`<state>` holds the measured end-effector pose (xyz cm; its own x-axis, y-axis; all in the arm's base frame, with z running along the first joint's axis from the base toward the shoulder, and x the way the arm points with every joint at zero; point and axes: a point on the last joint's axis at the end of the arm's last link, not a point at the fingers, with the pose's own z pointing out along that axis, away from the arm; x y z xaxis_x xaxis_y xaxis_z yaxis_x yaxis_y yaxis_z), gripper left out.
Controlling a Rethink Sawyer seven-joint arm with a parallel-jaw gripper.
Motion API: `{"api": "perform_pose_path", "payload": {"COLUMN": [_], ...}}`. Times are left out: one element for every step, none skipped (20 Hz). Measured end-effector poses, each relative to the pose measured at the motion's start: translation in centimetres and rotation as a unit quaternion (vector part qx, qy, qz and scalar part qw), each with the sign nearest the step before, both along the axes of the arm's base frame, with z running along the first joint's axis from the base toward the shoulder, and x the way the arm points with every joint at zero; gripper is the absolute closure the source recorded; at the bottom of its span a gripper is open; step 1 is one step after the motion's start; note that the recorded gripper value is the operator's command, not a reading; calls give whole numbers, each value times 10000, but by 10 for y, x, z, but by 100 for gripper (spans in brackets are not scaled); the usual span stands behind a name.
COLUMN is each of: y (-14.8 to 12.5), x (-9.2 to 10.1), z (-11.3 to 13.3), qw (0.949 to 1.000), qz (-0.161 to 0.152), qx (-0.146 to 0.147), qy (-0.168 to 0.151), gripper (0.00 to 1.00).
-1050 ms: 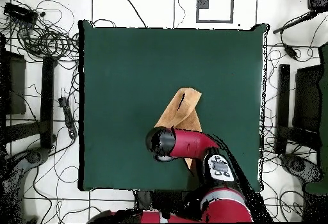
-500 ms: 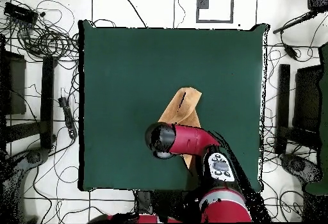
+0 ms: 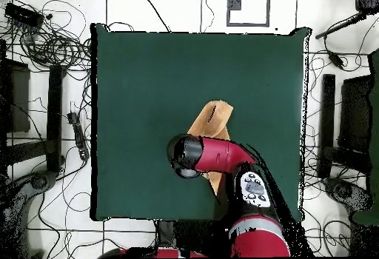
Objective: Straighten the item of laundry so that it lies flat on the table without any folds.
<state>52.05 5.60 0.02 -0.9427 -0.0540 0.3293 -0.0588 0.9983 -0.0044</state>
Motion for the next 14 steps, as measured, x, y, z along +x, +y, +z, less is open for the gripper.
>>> {"api": "perform_pose_path", "payload": {"y": [1,2,3,4,4,4,4,3,3,3,3,2,1,-2], "x": [2,4,6,8,9,10,12,13,14,14,15,15,16,17], "z": [1,1,2,2,2,3,3,3,3,3,3,3,4,4], "qw": [10000,10000,10000,10000,10000,10000,10000,10000,10000,9999,9999,9999,9999,9999], "qz": [8,18,28,44,46,49,50,50,51,50,48,39,30,8], "qx": [-1,-3,-4,-9,-10,-12,-14,-15,-17,-19,-19,-19,-19,-20], "qy": [-1,-7,-13,-30,-38,-50,-63,-71,-82,-87,-90,-97,-100,-111], "gripper": [100,100,100,100,100,100,100,100,100,100,100,100,100,100]}}
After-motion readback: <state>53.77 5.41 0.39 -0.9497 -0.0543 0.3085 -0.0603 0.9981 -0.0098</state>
